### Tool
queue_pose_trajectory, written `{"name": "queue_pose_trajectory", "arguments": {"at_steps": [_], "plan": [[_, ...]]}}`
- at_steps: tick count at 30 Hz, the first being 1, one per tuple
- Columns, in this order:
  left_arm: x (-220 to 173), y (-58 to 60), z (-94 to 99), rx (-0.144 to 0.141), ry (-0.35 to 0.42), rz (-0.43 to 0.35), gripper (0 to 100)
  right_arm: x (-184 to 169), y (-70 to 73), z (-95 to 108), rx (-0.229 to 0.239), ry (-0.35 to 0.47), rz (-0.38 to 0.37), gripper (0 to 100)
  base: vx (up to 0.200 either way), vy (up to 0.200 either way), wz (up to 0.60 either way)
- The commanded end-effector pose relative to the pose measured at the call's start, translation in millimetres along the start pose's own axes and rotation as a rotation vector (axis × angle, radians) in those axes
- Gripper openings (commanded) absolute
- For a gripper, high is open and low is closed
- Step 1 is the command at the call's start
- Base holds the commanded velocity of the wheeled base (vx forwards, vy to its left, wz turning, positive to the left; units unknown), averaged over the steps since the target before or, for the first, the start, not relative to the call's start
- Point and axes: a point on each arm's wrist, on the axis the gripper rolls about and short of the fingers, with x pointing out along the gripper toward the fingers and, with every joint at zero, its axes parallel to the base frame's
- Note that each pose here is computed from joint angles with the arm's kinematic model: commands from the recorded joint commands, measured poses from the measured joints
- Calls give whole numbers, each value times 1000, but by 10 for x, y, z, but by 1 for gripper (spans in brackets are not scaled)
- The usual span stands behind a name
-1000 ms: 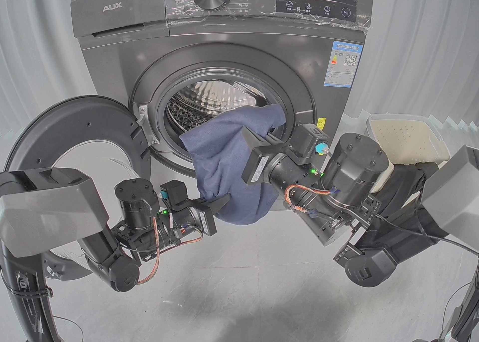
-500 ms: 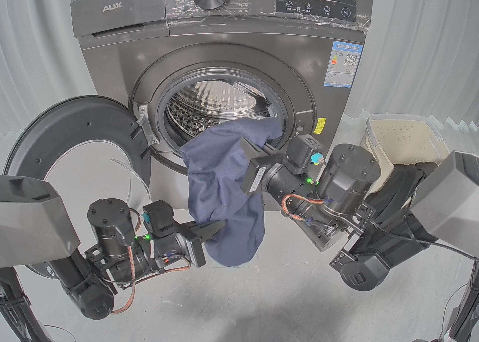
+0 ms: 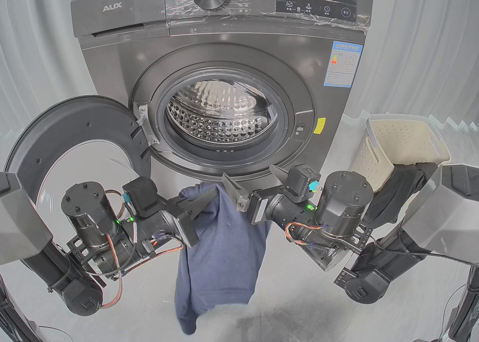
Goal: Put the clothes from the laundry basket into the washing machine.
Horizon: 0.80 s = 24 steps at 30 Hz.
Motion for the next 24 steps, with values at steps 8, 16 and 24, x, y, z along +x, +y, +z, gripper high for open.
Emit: {"name": "queue_pose_trajectory", "arguments": {"at_steps": [8,16,24], "plan": [[114,70,227,-2,-120,66,0,-131,-290,-164,-39,99,-79,100,0,0,0],[116,68,285,3,-147,76,0,-186,-323,-250,-51,139,-87,100,0,0,0],[137,75,281,3,-148,76,0,-303,-276,-344,-47,189,-26,100,0,0,0]]}}
